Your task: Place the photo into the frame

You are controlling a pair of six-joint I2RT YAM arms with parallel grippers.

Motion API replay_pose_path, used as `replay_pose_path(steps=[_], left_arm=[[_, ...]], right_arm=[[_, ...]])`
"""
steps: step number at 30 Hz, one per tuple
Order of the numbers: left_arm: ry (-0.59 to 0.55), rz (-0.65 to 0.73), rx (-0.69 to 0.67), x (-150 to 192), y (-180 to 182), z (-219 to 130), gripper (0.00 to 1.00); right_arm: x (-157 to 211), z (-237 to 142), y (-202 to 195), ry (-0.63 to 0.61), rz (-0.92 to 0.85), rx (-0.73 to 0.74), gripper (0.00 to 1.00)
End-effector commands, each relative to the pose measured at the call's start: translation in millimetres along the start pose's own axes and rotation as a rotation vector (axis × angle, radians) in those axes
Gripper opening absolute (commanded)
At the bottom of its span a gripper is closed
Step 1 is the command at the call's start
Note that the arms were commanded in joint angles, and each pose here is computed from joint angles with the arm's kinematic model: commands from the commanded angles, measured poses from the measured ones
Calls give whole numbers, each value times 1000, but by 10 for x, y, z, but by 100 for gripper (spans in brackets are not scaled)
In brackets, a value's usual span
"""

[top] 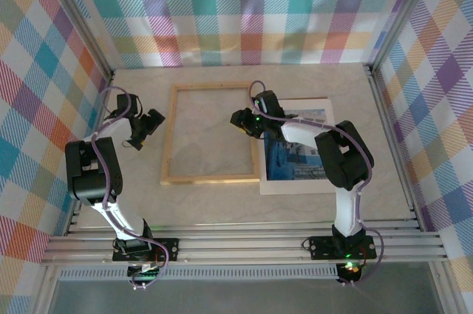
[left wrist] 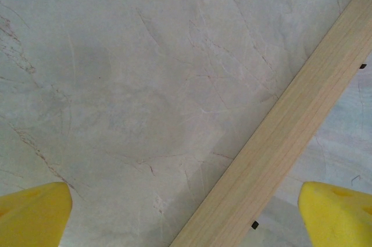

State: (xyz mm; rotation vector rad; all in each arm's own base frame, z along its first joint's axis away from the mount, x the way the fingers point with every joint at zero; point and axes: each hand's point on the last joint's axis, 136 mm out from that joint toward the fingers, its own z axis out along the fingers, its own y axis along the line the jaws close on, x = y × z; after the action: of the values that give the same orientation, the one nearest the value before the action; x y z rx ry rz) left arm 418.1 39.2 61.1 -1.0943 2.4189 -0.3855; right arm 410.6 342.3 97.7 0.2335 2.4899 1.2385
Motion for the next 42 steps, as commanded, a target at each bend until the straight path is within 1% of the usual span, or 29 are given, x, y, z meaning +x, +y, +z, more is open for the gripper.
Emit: replay_pose_path(steps=[1,8,17,22,24,27,31,34,37,38,42], left_arm=[[7,20,17,8,-70,3,100],[-70,36,-16,-149,-41,-164,100],[-66,-2,-17,-175,27,-125,100],[-73,-17,-17,-199,57,-137,100],[-72,-19,-19,-195,69,-131,100],[-66,-20,-19,-176,77,-115,100],[-60,-22,-18,-159,86,-98,100],[-60,-20,-14,-159,77,-99,100],[-58,-19,-13,-157,73,-101,100],[-58,-18,-11,-156,69,-104,100],[-57,-16,-10,-153,69,-99,100]], right_arm=[[-31,5,44,0,-52,29,47],[-53,35,-58,0,-61,78,50],[-87,-21,-203,-7,-81,157,52],[-90,-20,-225,-6,-70,151,51],[-88,-20,-202,-9,-66,137,48],[-99,-31,-137,-16,-42,94,40],[-115,-40,4,-8,-18,35,23],[-121,-28,42,1,-10,25,11],[-117,-27,32,10,-13,25,2],[-106,-29,23,16,-16,29,0],[-106,-66,45,29,-47,26,0]])
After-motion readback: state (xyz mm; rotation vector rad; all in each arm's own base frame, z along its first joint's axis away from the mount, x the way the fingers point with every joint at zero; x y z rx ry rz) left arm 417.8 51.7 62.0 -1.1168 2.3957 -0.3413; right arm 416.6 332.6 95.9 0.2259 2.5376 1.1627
